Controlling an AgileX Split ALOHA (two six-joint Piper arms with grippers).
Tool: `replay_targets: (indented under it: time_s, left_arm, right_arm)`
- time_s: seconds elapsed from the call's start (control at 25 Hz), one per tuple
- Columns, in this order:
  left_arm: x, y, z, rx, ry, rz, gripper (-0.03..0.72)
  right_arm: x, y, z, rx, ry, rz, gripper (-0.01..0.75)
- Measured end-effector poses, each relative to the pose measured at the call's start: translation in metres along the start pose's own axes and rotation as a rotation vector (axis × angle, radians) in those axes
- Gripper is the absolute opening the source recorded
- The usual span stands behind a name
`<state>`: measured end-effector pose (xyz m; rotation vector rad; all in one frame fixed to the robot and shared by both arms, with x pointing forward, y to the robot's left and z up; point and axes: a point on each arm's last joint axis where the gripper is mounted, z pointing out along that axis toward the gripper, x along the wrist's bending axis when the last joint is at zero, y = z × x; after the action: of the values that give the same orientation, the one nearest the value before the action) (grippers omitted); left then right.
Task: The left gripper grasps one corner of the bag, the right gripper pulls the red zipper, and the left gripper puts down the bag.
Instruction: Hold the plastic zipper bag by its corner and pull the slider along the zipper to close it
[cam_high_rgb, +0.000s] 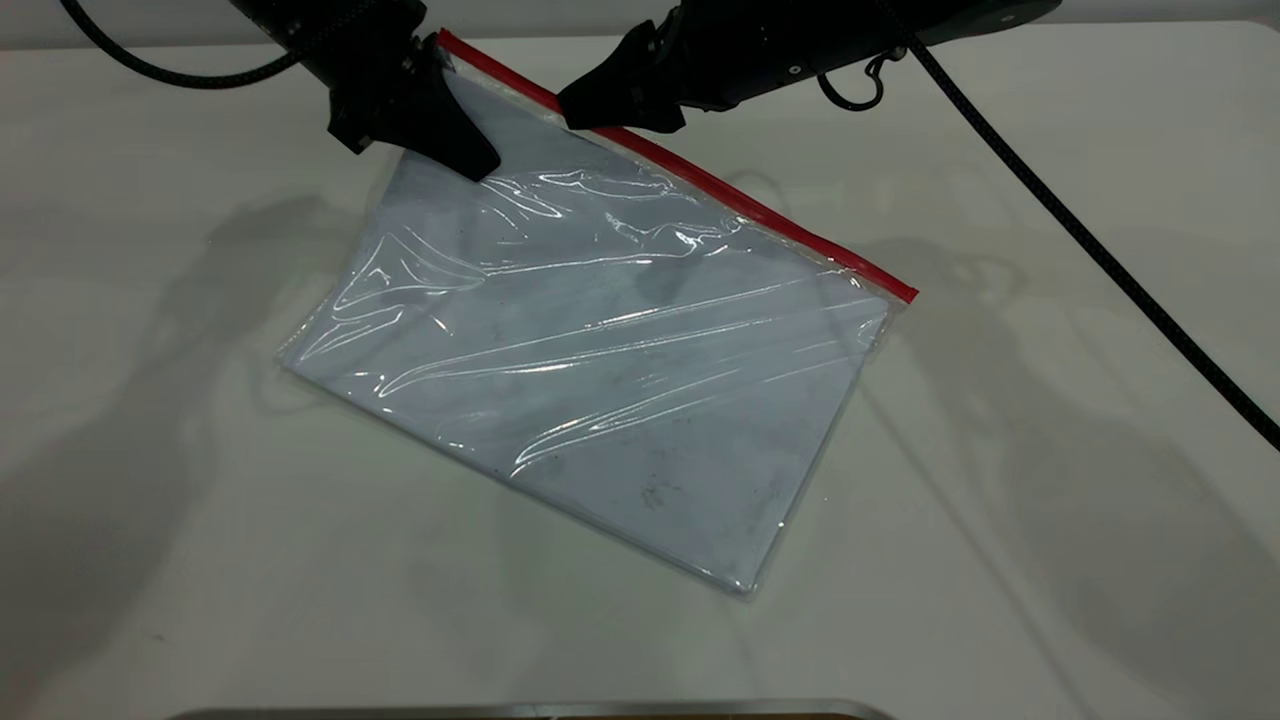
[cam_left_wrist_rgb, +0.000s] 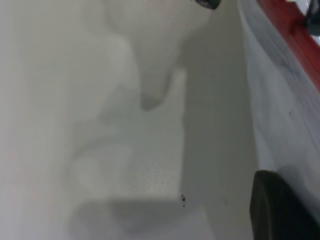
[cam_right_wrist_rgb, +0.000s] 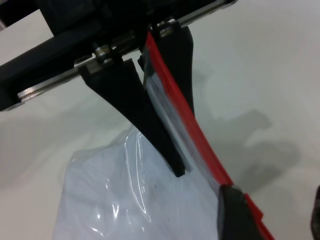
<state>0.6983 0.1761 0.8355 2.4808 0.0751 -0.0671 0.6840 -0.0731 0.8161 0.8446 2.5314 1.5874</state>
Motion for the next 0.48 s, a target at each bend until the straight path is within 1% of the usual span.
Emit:
replay_targets:
  time_s: [0.16,0.28,0.4,0.48]
  left_arm:
    - [0.0000,0.0001,0.0000,-0.001,0.000,-0.001,0.073]
    - [0.0000,0.0001,0.0000,-0.002,0.000,-0.001,0.073]
    - [0.0000,0.0001,0.0000,-0.002,0.000,-0.001,0.073]
    - [0.0000,0.0001,0.0000,-0.002,0.000,-0.001,0.073]
  right_arm:
    - [0.0001,0.0000,0.0000,0.000,0.001,-0.002,0.258]
    - [0.0003,-0.0004,0.0000,0.005,0.003,-0.010,0.206]
    - [0.0005,-0.0006,0.0000,0.006,0.005,-0.011,0.197]
    - [0.0007,-0.0004,0.0000,0.005,0.007,-0.005,0.223]
